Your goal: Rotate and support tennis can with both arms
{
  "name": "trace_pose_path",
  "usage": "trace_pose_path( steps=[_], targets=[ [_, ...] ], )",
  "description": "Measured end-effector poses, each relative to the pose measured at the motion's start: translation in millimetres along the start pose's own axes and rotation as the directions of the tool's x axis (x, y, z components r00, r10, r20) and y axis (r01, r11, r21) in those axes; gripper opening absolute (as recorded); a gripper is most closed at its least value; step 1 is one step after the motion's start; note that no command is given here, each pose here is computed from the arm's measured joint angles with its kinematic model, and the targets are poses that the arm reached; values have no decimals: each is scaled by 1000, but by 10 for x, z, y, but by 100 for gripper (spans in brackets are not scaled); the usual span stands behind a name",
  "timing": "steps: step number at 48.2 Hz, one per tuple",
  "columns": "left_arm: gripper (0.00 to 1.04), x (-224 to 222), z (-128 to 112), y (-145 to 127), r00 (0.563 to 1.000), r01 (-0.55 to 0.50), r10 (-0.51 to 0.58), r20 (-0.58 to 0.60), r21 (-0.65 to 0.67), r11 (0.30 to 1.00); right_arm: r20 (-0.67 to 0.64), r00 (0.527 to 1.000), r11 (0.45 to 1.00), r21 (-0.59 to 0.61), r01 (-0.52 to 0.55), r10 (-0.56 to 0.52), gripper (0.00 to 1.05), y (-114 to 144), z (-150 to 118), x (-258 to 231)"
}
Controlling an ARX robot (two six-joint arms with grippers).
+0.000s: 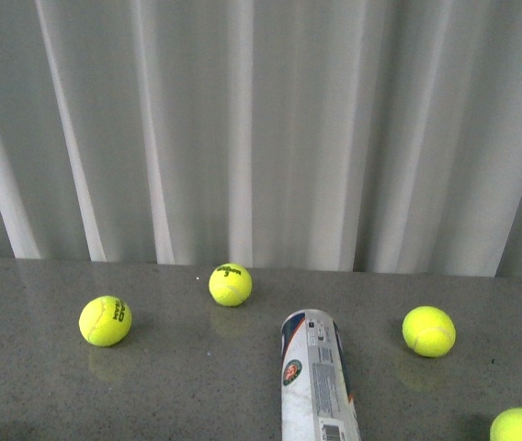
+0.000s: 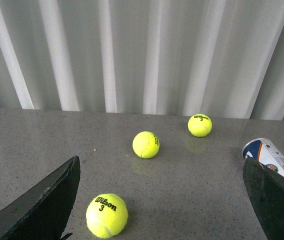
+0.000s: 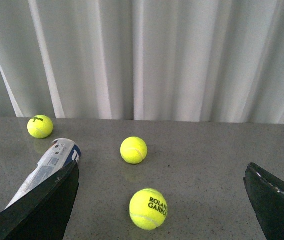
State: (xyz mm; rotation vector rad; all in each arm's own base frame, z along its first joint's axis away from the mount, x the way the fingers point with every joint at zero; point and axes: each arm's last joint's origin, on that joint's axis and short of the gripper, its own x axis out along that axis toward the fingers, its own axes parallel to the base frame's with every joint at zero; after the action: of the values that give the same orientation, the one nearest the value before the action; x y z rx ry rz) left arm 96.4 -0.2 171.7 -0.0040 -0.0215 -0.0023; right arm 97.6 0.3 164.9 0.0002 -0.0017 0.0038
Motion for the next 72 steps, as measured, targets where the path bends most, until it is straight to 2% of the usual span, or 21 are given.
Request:
trace_pose_path(
  steps=[34, 35, 36, 37, 39, 43, 47, 49, 52, 54, 56, 62, 72],
  targets=[
    [98, 0, 0, 0, 1000, 0, 0, 0, 0, 1000, 0, 1000, 1000, 0, 0, 0, 98, 0, 0, 0],
    [98, 0, 0, 0, 1000, 0, 0, 0, 0, 1000, -8, 1000, 1000, 2, -2, 2, 98, 0, -4, 2],
    [98, 0, 0, 0, 1000, 0, 0, 0, 0, 1000, -80, 997, 999, 37, -10, 13, 98, 3, -2, 5],
    [98, 0, 0, 0, 1000, 0, 0, 0, 0, 1000, -183, 983, 998, 68, 0, 13, 98, 7, 15, 23],
    [98, 0, 0, 0, 1000, 0, 0, 0, 0, 1000, -297, 955, 993, 115, 26, 10, 98, 27, 78, 122],
    [98, 0, 0, 0, 1000, 0, 0, 0, 0, 1000, -404, 909, 981, 193, -28, 105, 98, 158, 285, 524],
    [98, 0, 0, 0, 1000, 0, 0, 0, 0, 1000, -491, 854, 970, 236, -62, 174, 98, 277, 334, 855],
    [98, -1, 1, 0, 1000, 0, 0, 1, 0, 1000, -551, 809, 966, 247, -74, 203, 98, 354, 308, 1046],
    [98, 0, 0, 0, 1000, 0, 0, 0, 0, 1000, -663, 698, 951, 298, -86, 271, 98, 510, 165, 1393],
    [98, 0, 0, 0, 1000, 0, 0, 0, 0, 1000, -711, 639, 946, 314, -84, 293, 98, 602, 58, 1586],
    [98, 0, 0, 0, 1000, 0, 0, 0, 0, 1000, -737, 608, 945, 317, -77, 296, 98, 675, -23, 1727],
    [98, 0, 0, 0, 1000, 0, 0, 0, 0, 1000, -765, 547, 934, 341, -103, 339, 98, 869, -163, 2046],
    [98, 0, 0, 0, 1000, 0, 0, 0, 0, 1000, -783, 497, 923, 366, -120, 375, 98, 1111, -312, 2383]
  ],
)
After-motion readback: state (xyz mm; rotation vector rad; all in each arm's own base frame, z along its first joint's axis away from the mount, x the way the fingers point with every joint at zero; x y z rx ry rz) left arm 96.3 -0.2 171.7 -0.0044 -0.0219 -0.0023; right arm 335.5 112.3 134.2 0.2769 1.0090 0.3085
